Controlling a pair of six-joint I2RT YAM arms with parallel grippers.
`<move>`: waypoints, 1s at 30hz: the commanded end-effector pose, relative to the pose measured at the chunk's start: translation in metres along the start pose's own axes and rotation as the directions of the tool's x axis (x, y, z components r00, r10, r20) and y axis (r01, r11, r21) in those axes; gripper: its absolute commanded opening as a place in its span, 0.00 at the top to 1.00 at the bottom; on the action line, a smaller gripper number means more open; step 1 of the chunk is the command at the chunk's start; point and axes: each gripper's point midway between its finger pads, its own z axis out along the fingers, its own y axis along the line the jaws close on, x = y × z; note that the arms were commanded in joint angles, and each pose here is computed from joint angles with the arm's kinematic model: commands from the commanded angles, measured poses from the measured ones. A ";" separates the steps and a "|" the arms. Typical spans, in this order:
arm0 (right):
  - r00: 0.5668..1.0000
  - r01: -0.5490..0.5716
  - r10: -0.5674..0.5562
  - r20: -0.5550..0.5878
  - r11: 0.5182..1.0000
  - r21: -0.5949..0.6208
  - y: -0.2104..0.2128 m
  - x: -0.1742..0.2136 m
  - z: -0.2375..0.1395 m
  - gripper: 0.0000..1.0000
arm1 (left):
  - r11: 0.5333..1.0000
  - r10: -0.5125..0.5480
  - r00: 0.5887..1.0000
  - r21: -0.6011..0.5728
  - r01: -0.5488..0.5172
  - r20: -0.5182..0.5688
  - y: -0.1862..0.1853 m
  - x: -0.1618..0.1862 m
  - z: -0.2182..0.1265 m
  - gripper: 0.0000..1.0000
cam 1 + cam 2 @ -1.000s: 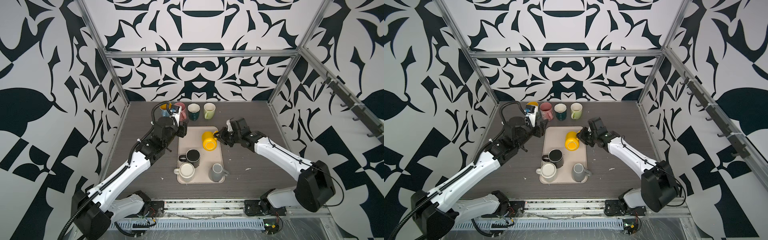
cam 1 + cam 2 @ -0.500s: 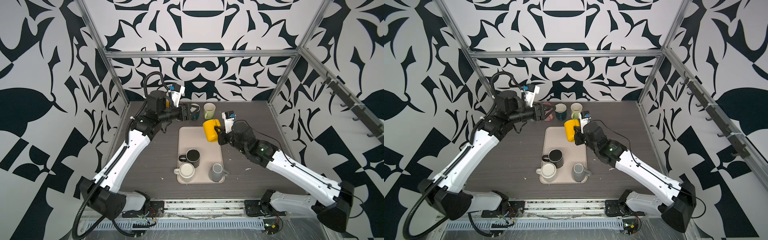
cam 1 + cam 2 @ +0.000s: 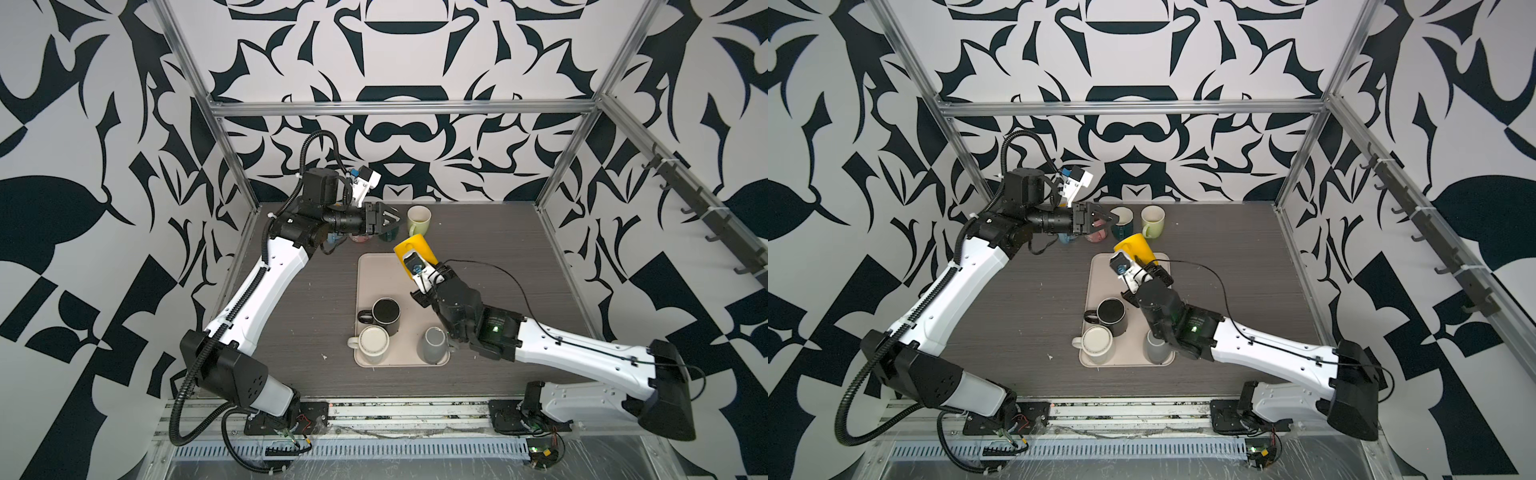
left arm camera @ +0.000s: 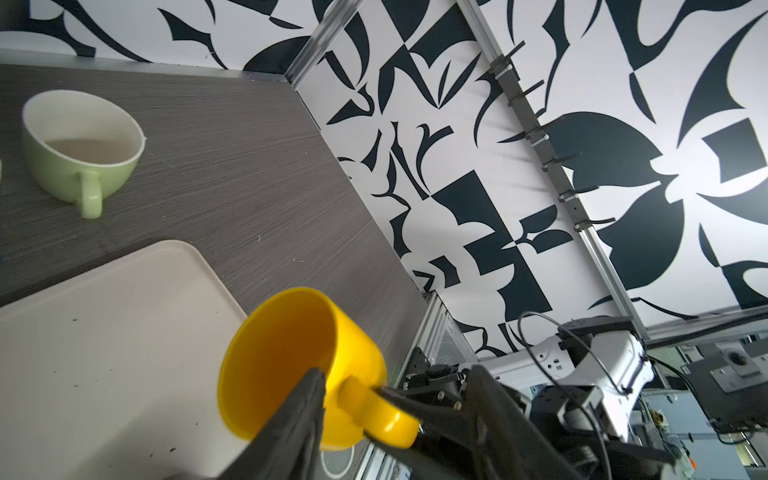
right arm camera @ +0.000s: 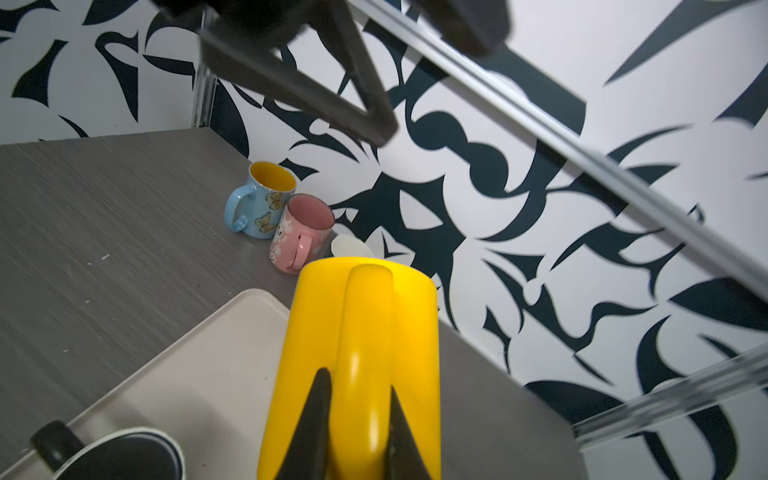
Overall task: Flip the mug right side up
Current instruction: 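Rotate the yellow mug and bring it to the left gripper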
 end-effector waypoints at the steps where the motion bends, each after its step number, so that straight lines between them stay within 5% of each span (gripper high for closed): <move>1: 0.991 0.030 -0.061 0.122 0.970 0.243 -0.043 -0.045 -0.009 1.00 | 1.000 0.026 0.998 0.012 -0.026 -0.056 -0.014 0.011 -0.010 0.41; 16: 0.914 0.248 -0.372 0.163 0.830 0.500 -0.030 -0.076 -0.004 1.00 | 0.988 0.006 0.994 -0.155 -0.024 -0.113 0.009 0.026 -0.019 0.41; 30: 0.899 0.263 -0.400 0.177 0.818 0.512 -0.025 -0.087 0.000 1.00 | 0.958 -0.026 0.991 -0.286 -0.013 -0.134 0.034 0.035 -0.025 0.44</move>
